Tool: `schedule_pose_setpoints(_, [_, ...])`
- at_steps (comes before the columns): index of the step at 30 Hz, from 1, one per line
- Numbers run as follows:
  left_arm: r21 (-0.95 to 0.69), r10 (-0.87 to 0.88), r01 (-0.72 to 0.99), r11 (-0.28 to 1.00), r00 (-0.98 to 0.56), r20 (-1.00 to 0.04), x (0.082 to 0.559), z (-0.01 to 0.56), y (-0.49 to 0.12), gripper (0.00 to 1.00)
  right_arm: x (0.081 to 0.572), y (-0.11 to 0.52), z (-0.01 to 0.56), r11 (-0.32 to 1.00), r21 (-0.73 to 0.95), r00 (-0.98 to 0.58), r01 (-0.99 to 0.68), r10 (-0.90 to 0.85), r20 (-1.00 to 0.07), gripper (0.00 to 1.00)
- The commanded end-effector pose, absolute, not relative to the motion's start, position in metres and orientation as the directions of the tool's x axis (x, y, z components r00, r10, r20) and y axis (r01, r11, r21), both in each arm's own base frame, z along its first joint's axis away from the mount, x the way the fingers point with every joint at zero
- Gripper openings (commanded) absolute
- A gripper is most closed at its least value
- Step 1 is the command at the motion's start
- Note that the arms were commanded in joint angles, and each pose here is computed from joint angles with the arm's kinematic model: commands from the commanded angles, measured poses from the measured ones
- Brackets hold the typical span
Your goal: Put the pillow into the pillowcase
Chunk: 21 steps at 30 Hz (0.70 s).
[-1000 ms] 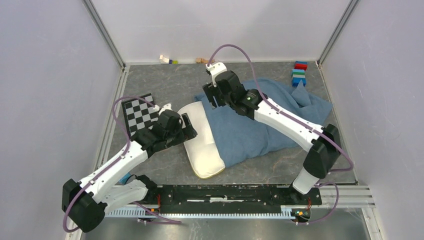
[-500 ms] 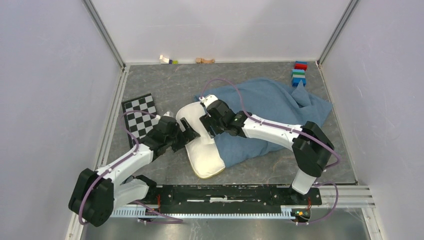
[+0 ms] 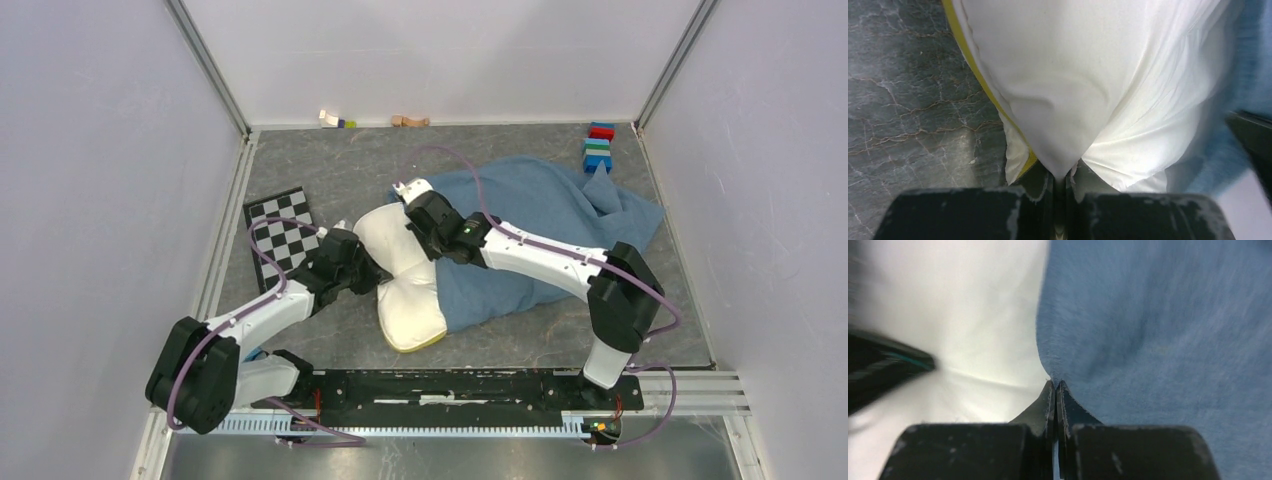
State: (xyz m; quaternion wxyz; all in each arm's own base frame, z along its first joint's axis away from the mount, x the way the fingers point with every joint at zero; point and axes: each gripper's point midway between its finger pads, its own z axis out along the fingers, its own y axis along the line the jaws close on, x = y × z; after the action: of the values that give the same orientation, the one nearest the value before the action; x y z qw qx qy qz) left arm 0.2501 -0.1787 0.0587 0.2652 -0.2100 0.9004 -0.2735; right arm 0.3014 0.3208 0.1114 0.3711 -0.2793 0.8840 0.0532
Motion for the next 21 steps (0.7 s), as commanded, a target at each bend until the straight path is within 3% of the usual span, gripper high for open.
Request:
schedule_pose_setpoints(1, [-0.639, -0.488, -0.128, 0.758, -0.761, -0.427, 0.269, 0.089, -0.2, 0.02, 0.269, 0.405, 0.211, 0.758, -0.021, -0.424, -0.652, -0.387, -0.819, 0.0])
schedule_pose_setpoints(5, [-0.7, -0.475, -0.025, 0.714, -0.751, -0.458, 0.285, 0.141, -0.243, 0.02, 0.227, 0.469, 0.268, 0.655, 0.042, -0.343, -0.755, -0.34, -0.876, 0.0])
schedule_pose_setpoints(14, [-0.731, -0.59, -0.111, 0.673, -0.676, -0.44, 0.286, 0.161, -0.23, 0.02, 0.263, 0.406, 0.261, 0.738, 0.052, -0.39, -0.673, -0.294, -0.873, 0.0])
schedule_pose_setpoints(16, [-0.735, -0.611, -0.134, 0.664, -0.664, -0.431, 0.285, 0.159, -0.226, 0.02, 0.263, 0.39, 0.251, 0.759, 0.031, -0.402, -0.65, -0.308, -0.862, 0.12])
schedule_pose_setpoints(18, [-0.72, -0.617, -0.16, 0.675, -0.657, -0.432, 0.284, 0.156, -0.221, 0.02, 0.261, 0.374, 0.245, 0.778, 0.007, -0.405, -0.628, -0.32, -0.856, 0.38])
schedule_pose_setpoints(19, [-0.712, -0.622, -0.175, 0.68, -0.653, -0.432, 0.283, 0.154, -0.218, 0.02, 0.259, 0.364, 0.243, 0.787, -0.004, -0.408, -0.617, -0.324, -0.854, 0.46])
schedule_pose_setpoints(21, [-0.701, -0.626, -0.194, 0.686, -0.648, -0.434, 0.283, 0.151, -0.215, 0.02, 0.251, 0.345, 0.235, 0.809, -0.027, -0.413, -0.587, -0.328, -0.85, 0.54])
